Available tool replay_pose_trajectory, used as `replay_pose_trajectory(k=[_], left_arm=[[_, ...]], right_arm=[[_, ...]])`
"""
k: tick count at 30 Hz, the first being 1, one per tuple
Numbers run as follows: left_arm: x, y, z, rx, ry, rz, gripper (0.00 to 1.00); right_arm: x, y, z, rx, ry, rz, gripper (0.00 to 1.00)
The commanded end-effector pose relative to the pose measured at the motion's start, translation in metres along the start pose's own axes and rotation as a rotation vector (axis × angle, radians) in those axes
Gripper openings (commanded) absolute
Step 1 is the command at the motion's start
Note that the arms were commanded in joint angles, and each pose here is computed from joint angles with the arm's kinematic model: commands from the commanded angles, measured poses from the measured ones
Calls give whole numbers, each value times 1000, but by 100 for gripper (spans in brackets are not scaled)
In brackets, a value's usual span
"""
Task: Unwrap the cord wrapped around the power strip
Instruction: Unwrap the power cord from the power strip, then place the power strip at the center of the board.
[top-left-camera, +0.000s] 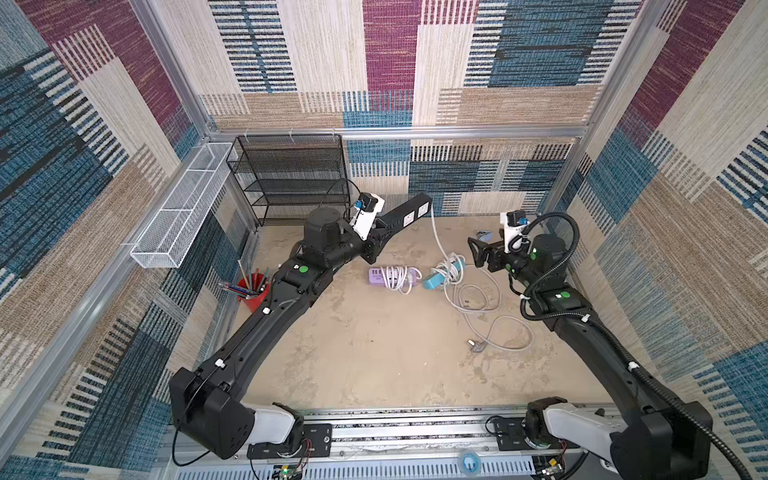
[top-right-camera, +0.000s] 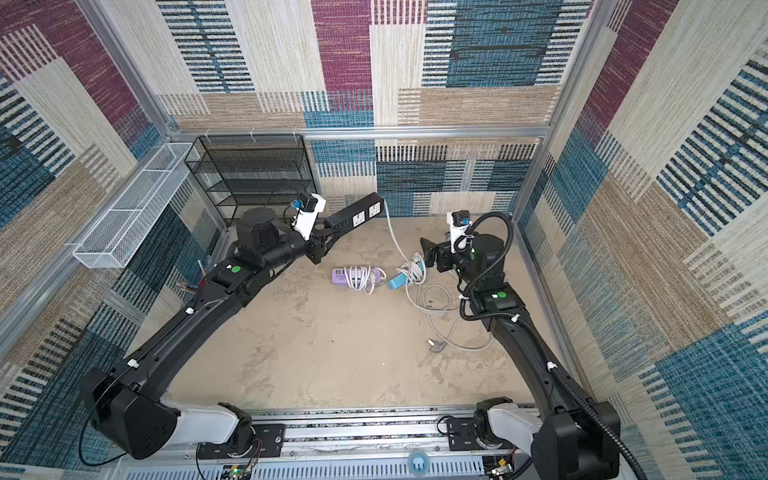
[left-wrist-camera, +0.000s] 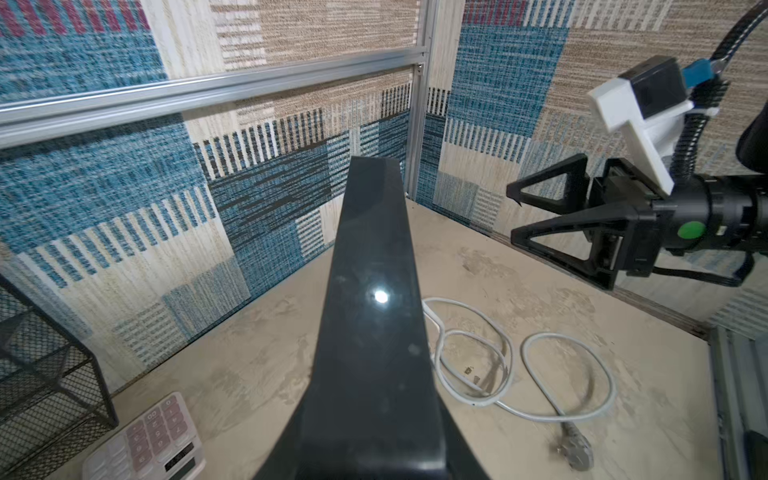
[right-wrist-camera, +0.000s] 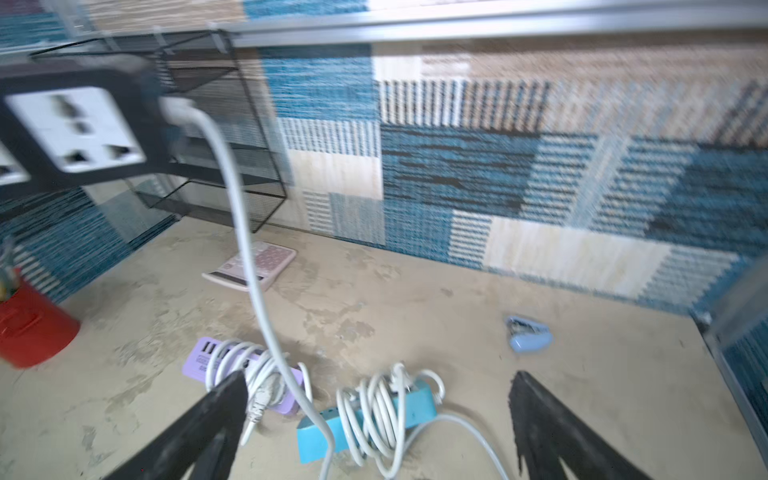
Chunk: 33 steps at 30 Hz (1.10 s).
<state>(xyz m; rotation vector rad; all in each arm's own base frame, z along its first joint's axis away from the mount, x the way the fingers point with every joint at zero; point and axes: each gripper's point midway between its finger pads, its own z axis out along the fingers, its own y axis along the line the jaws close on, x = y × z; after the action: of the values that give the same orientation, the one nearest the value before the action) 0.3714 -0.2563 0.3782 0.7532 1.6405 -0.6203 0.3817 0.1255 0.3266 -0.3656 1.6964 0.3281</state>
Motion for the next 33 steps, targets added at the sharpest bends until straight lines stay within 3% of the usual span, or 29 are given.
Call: replay_pose_trajectory(k=[1,8,14,33], left_arm=[[-7,-15,0,90,-8,-1,0],[-4,-15,5,113,71,-23,0],[-4,-19,6,139,111,-50,0],[-14,-35,-2,225,91,-70,0]], right_arm=[[-36,33,-4,-72,-144,-250,98],[-56,88,-18,-130,-309,-608,98],[-60,103,-7,-90,-310,-812,98],[-65,125,53,-126,-228,-986,99]])
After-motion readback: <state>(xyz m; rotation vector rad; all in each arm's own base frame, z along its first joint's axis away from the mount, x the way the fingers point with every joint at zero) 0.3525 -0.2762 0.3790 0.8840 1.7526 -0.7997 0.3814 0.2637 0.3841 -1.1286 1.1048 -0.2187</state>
